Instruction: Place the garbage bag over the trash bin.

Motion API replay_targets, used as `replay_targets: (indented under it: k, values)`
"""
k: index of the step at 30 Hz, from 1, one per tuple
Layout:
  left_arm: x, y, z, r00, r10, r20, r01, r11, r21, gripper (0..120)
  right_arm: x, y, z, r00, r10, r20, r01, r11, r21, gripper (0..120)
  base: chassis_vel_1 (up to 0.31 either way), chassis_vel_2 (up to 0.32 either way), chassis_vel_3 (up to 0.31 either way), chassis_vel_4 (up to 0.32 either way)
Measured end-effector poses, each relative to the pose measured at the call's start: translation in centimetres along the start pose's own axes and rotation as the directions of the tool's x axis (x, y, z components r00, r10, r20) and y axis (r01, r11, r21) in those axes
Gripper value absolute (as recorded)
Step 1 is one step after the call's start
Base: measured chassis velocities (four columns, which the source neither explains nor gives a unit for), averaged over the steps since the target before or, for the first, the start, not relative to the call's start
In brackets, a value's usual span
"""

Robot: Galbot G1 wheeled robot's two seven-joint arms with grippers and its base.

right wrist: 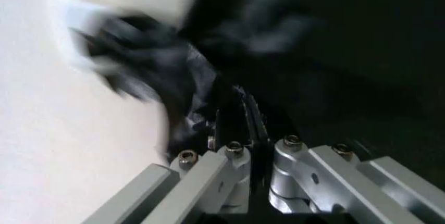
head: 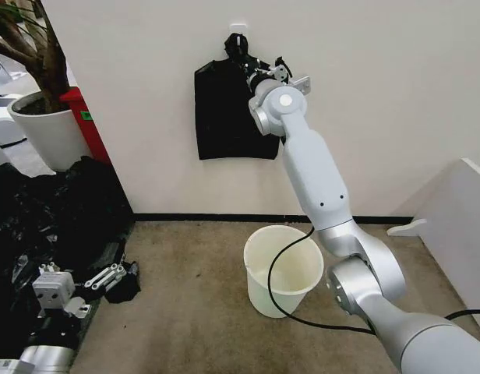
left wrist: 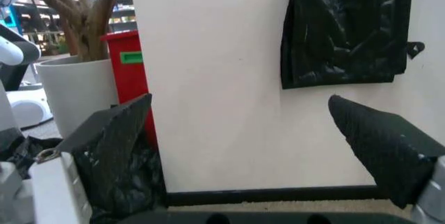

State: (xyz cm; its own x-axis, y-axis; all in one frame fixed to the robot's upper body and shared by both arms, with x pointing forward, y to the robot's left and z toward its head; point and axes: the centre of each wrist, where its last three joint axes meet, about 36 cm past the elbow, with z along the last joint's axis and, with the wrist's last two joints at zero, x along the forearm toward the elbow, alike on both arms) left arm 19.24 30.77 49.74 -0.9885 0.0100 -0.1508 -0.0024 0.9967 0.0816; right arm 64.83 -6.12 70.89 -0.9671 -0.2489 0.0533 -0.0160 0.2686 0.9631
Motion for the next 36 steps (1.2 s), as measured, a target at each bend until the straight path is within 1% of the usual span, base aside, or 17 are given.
replay_targets:
  k: [2,3,5,7,9,14,15,17,21,22,24,29,36]
  values:
    - [0.0,0.0,0.1,1.0,-0.001,0.001,0.001,1.0,0.001,100,0.6,-0.4,1.2,0.999,0.045,-0.015,-0.045,0.999,0.005,0,0.0,0.0,0.0,0.0]
    - [0.0,0.0,0.1,1.0,-0.001,0.001,0.001,1.0,0.001,100,0.6,-0.4,1.2,0.999,0.045,-0.015,-0.045,0.999,0.005,0,0.0,0.0,0.0,0.0]
    - [0.0,0.0,0.1,1.0,-0.001,0.004,0.001,1.0,0.001,100,1.7,-1.3,3.3,0.995,0.091,-0.048,-0.091,0.996,0.02,0,0.0,0.0,0.0,0.0]
    - [0.0,0.0,0.1,1.0,-0.001,0.005,0.001,1.0,0.001,100,2.2,-2.1,4.1,0.992,0.112,-0.062,-0.111,0.994,0.022,0,0.0,0.0,0.0,0.0]
    - [0.0,0.0,0.1,1.0,-0.001,0.006,0.001,1.0,0.001,100,2.3,-2.2,4.2,0.991,0.114,-0.063,-0.113,0.993,0.023,0,0.0,0.0,0.0,0.0]
    - [-0.1,0.0,0.1,1.0,0.0,0.01,0.0,1.0,0.0,100,3.9,-4.0,6.3,0.984,0.151,-0.097,-0.15,0.988,0.017,0,0.0,0.0,0.0,0.0]
    - [-0.1,0.0,0.1,1.0,-0.001,0.012,0.001,1.0,0.001,100,4.8,-4.9,7.4,0.979,0.163,-0.119,-0.163,0.987,0.014,0,0.0,0.0,0.0,0.0]
    - [-0.1,0.0,0.1,1.0,-0.001,0.013,0.001,1.0,0.001,100,5.0,-5.1,7.6,0.978,0.167,-0.124,-0.166,0.986,0.014,0,0.0,0.0,0.0,0.0]
    - [-0.1,0.0,0.0,1.0,-0.002,0.015,0.002,1.0,0.0,100,7.4,-7.7,10.3,0.963,0.202,-0.181,-0.204,0.979,0.007,0,0.0,0.0,0.0,0.0]
    - [-0.1,0.0,0.0,1.0,-0.002,0.015,0.002,1.0,0.0,100,7.4,-7.7,10.3,0.963,0.202,-0.181,-0.204,0.979,0.007,0,0.0,0.0,0.0,0.0]
    - [-0.2,0.0,0.0,1.0,-0.001,0.017,0.001,1.0,0.0,100,8.4,-8.6,11.1,0.957,0.213,-0.199,-0.217,0.976,0.001,0,0.0,0.0,0.0,0.0]
    - [-0.2,-0.1,-0.1,1.0,0.002,0.02,-0.002,1.0,-0.003,100,9.9,-10.4,11.3,0.948,0.24,-0.208,-0.245,0.969,0.0,0,0.0,0.0,0.0,0.0]
    - [-0.1,-0.2,-0.3,1.0,0.004,0.022,-0.004,1.0,-0.002,100,10.9,-11.6,11.4,0.944,0.255,-0.208,-0.26,0.966,0.0,0,0.0,0.0,0.0,0.0]
